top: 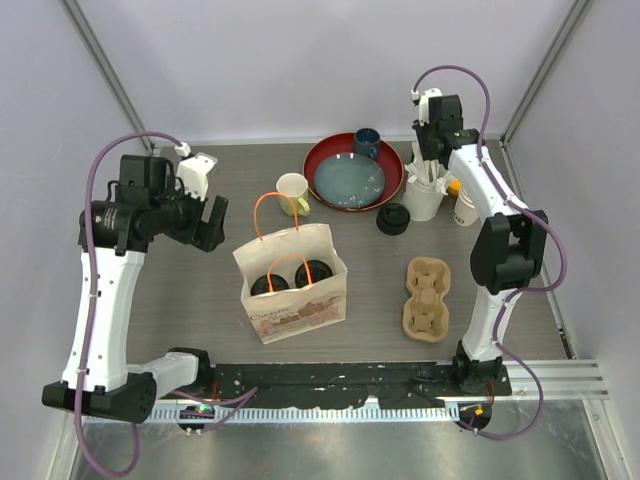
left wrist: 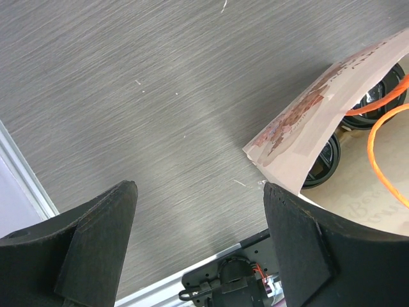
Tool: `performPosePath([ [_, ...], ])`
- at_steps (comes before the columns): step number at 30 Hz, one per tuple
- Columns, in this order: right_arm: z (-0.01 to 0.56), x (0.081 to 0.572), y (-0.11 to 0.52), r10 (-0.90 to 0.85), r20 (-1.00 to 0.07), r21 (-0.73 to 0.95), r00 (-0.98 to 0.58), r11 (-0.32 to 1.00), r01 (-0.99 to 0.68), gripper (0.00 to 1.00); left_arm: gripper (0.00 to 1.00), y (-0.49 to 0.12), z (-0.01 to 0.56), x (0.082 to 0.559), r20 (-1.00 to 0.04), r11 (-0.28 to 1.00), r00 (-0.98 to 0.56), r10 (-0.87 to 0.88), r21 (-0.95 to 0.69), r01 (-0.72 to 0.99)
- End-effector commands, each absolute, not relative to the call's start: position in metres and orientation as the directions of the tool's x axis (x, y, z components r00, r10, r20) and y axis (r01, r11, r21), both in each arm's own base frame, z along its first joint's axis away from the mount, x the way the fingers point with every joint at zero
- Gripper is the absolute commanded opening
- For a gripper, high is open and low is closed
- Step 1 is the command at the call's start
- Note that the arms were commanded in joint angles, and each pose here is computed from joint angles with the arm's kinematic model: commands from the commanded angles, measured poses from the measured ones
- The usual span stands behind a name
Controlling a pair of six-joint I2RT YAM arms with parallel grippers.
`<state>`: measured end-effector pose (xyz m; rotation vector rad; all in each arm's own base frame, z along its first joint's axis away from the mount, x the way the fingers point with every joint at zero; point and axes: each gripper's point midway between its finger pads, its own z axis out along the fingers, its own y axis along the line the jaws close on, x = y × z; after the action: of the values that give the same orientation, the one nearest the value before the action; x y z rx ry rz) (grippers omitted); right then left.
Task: Pack the takeout coffee
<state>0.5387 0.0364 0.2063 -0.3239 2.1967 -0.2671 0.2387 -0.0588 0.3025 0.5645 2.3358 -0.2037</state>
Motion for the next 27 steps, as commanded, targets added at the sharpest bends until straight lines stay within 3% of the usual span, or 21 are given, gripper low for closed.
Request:
performPosePath([
  [1,0.217,0.552,0.035,-0.347,-0.768,-0.332,-0.539,0.934,-0.129,0.31,0.84,-0.065,0.313,0.238,-0.71,0.873,-0.615,0.343,0.0,0.487],
  [7,0.21,0.553,0.039,-0.365,-0.765,-0.333,-0.531,0.929,-0.16,0.29,0.84,-0.066,0.311,0.239,-0.708,0.87,-0.616,0.345,-0.004,0.492],
  [15,0.227,0.544,0.037,-0.356,-0.788,-0.33,-0.502,0.933,-0.142,0.02,0.84,-0.068,0.311,0.239,-0.705,0.866,-0.617,0.349,-0.009,0.501],
  [27,0.31,0.504,0.035,-0.274,-0.892,-0.269,-0.359,0.961,-0.064,0.01,0.84,-0.069,0.313,0.235,-0.713,0.859,-0.606,0.354,-0.008,0.512],
])
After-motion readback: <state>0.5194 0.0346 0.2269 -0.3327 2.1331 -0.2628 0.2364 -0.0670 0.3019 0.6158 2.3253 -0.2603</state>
